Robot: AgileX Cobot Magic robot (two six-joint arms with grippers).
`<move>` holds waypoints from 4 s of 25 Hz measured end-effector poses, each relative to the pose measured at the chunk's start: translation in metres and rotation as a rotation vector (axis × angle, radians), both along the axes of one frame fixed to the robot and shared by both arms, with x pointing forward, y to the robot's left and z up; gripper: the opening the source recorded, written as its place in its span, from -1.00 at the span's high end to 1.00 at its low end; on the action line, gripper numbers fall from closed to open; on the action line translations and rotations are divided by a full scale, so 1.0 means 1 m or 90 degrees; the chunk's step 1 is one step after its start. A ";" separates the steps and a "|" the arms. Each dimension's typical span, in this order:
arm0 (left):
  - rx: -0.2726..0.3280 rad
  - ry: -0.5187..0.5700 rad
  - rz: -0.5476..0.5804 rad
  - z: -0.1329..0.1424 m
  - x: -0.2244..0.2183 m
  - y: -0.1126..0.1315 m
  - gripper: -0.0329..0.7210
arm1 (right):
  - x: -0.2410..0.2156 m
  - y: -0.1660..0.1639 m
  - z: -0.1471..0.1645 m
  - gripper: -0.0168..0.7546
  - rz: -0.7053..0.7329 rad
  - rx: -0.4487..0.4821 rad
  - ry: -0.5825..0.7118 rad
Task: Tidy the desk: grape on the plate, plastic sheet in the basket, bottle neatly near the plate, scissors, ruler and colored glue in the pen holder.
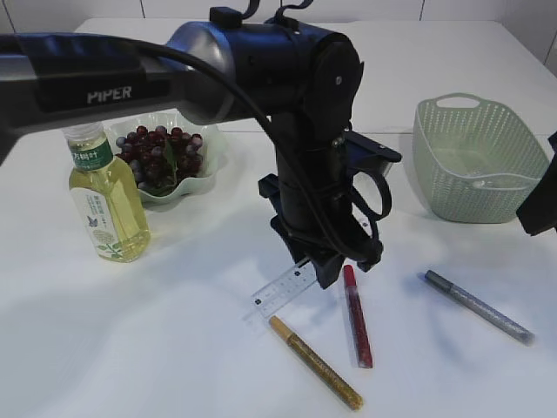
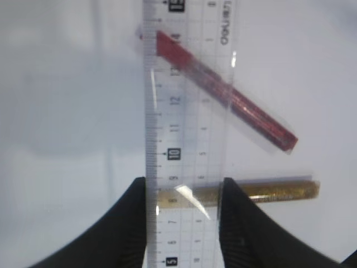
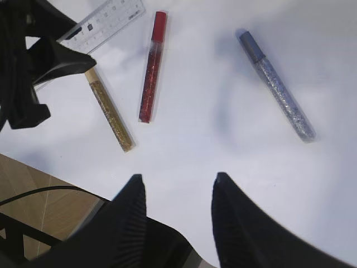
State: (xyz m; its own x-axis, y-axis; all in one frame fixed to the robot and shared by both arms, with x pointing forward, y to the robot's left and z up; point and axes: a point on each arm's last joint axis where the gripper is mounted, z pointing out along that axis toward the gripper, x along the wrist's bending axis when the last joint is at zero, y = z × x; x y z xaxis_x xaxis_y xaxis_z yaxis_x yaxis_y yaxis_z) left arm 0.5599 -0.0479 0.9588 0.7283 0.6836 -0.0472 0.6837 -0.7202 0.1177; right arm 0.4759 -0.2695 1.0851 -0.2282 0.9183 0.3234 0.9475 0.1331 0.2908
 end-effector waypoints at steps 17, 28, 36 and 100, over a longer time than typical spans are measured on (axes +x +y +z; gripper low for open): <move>-0.246 -0.225 0.119 0.044 -0.023 0.088 0.17 | 0.000 0.000 0.000 0.12 0.013 -0.002 -0.005; -0.505 -0.544 0.160 0.071 0.021 0.081 0.17 | 0.000 0.000 0.000 0.12 0.036 -0.008 -0.015; -0.623 -0.704 0.172 0.037 0.048 0.070 0.17 | 0.000 0.000 0.000 0.12 0.049 -0.012 -0.022; -0.554 -0.646 0.202 0.028 0.122 0.052 0.11 | 0.001 0.000 0.000 0.12 0.066 -0.017 -0.035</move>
